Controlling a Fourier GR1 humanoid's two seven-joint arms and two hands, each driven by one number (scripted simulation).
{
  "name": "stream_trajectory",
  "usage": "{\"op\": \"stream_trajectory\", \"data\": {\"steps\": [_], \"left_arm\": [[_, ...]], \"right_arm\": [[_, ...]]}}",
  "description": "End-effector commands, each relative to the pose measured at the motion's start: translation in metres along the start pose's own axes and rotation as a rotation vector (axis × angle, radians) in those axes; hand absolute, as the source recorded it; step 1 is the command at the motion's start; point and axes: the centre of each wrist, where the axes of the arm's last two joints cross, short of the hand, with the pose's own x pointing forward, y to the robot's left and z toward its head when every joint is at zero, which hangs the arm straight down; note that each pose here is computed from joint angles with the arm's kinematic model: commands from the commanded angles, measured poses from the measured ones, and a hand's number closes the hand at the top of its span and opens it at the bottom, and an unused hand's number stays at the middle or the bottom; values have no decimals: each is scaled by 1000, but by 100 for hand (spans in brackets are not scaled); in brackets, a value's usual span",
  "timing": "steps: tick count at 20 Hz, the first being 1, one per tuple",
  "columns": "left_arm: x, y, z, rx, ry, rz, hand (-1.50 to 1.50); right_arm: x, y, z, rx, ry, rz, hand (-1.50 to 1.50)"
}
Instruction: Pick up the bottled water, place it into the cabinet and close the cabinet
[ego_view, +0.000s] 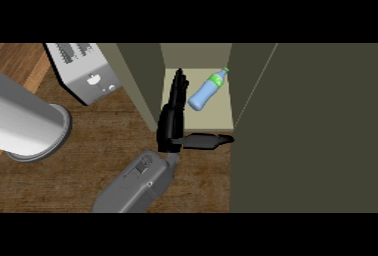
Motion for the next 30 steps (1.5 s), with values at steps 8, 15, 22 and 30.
{"op": "stream_trajectory", "data": {"steps": [8, 15, 22, 30], "left_arm": [[14, 12, 101, -76, 46, 111, 150], [35, 40, 140, -109, 51, 99, 150], [53, 103, 158, -111, 64, 42, 150], [101, 152, 152, -92, 9, 25, 150]], "right_arm": [[22, 15, -18, 86, -43, 38, 150], [31, 34, -14, 250, 30, 41, 150], [31, 40, -16, 382, 108, 56, 150], [39, 56, -20, 507, 24, 36, 150]]}}
